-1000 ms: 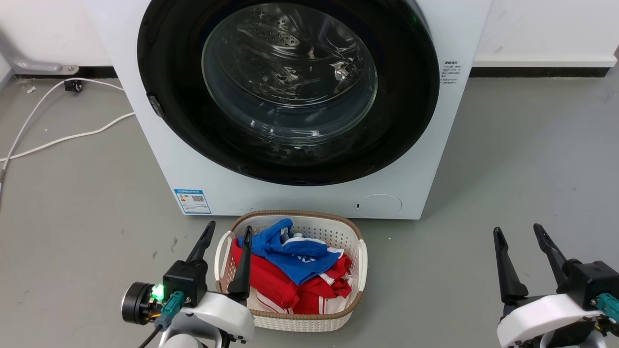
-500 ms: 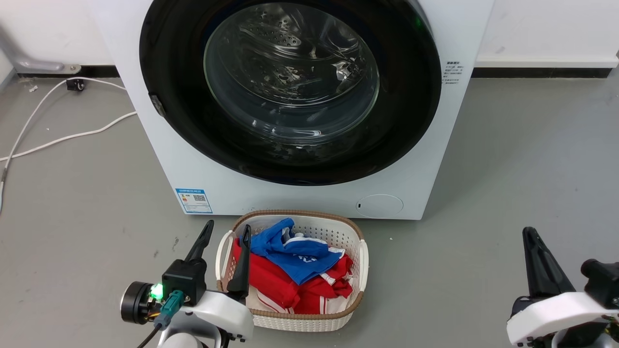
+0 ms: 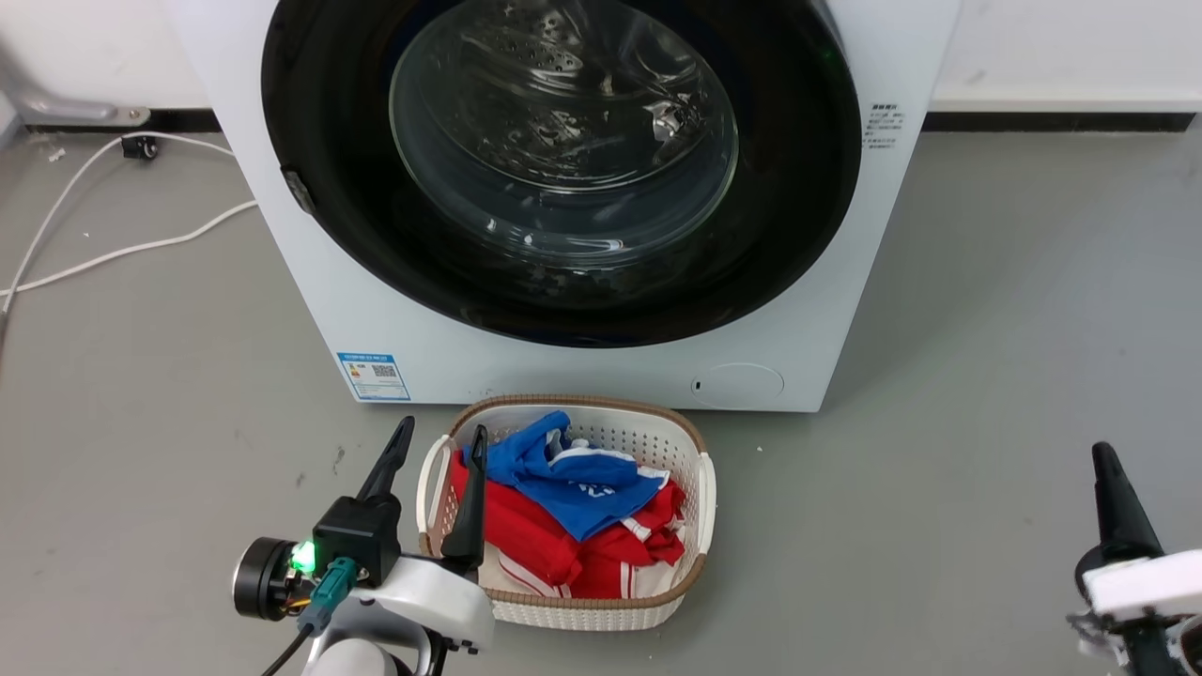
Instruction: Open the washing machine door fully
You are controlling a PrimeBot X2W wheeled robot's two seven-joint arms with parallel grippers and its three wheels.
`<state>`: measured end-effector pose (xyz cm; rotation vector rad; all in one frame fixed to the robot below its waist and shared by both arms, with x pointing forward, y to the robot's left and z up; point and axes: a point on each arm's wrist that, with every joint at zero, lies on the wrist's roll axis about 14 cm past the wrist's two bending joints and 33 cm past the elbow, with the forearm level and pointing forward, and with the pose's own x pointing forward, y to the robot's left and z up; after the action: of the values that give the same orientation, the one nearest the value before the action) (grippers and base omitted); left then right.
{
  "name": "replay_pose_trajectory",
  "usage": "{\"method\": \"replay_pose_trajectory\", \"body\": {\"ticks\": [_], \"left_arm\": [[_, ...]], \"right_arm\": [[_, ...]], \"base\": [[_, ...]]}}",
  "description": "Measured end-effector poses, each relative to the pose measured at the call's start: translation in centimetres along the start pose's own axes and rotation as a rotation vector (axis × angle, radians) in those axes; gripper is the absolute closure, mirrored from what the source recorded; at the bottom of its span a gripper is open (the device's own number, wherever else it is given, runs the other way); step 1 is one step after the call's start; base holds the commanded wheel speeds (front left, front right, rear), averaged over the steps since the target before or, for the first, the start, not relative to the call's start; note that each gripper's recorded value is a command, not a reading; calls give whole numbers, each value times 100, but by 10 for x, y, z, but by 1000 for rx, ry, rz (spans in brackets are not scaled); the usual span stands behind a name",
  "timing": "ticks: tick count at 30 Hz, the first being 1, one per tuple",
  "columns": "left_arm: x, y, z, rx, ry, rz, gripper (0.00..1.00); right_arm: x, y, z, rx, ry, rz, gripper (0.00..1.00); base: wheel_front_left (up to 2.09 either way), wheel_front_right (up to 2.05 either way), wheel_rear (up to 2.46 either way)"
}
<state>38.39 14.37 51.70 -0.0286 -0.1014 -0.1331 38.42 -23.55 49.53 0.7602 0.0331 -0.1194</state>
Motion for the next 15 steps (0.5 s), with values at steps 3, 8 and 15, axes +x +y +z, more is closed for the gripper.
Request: {"method": "replay_pose_trajectory", "body": {"ticks": [3, 8, 15], "left_arm": [[4, 0, -2, -1, 5, 1, 0], [12, -1, -5, 1, 9, -4, 0], [27, 0, -4, -7, -7, -3, 0]], "right_arm": [[11, -6, -2, 218, 10, -19, 100], [34, -5, -4, 521, 41, -10, 100], [83, 15, 15, 718, 79, 83, 100]], "base": [[0, 0, 0], [0, 0, 0], [0, 0, 0]]}}
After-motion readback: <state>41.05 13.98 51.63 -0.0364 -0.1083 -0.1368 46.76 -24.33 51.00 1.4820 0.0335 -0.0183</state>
